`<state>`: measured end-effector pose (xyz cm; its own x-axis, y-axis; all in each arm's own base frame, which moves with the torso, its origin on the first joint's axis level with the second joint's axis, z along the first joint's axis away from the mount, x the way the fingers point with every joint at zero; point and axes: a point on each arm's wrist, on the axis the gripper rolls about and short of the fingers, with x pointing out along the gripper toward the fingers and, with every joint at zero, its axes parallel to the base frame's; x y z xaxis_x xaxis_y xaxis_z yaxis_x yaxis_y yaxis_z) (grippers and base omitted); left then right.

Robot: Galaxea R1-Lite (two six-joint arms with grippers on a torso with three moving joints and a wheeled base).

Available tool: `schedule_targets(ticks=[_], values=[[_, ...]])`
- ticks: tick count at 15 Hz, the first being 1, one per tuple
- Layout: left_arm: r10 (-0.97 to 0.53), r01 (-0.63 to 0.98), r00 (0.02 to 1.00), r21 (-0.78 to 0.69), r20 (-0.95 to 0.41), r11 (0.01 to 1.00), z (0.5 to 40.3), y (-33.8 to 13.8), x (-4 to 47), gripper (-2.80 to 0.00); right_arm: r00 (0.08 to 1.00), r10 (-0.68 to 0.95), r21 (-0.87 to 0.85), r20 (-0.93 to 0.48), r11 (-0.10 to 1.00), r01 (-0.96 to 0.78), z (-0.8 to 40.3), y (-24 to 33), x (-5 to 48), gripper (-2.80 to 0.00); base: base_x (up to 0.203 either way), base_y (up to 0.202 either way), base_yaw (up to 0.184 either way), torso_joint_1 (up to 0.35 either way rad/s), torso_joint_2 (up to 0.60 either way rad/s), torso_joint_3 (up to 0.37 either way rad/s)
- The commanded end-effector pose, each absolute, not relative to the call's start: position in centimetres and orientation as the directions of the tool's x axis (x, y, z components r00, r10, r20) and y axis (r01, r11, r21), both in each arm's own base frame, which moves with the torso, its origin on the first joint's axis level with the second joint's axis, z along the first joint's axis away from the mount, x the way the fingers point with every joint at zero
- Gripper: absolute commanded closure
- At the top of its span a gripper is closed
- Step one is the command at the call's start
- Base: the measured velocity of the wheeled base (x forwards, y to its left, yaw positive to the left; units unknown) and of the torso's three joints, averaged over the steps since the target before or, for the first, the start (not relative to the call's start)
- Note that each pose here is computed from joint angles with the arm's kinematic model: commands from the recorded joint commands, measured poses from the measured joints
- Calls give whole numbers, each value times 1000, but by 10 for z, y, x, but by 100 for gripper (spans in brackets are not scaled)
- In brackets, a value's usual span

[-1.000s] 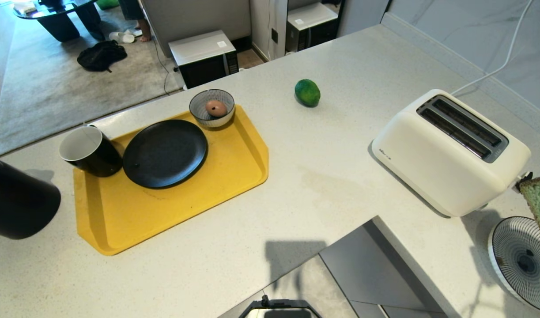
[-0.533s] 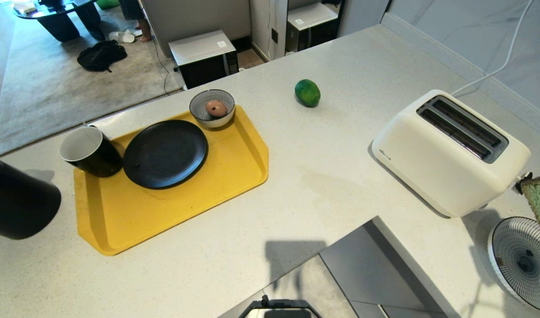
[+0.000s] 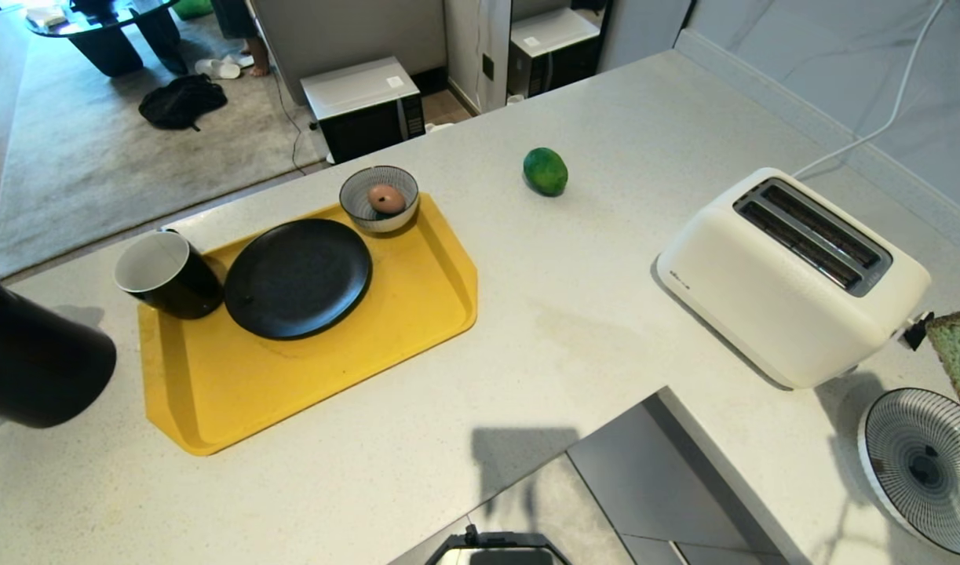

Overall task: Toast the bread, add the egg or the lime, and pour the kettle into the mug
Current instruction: Put the bread slices in the toaster

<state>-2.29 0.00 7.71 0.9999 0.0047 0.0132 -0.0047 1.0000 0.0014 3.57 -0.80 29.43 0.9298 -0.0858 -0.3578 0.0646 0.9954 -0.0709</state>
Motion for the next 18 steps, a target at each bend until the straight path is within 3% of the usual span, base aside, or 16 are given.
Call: schedule_targets(ticks=[1, 18], values=[[5, -5, 1000, 2, 13, 1000, 77, 0, -23, 0, 930, -80, -71, -360, 996, 58, 295, -8, 36, 0, 0, 0, 0, 88, -144, -62], [6, -6, 1000, 1, 14, 1000, 77, 0, -23, 0, 935, -65, -76, -348, 996, 41, 299, -8, 37, 0, 0, 0, 0, 53, -99, -45]])
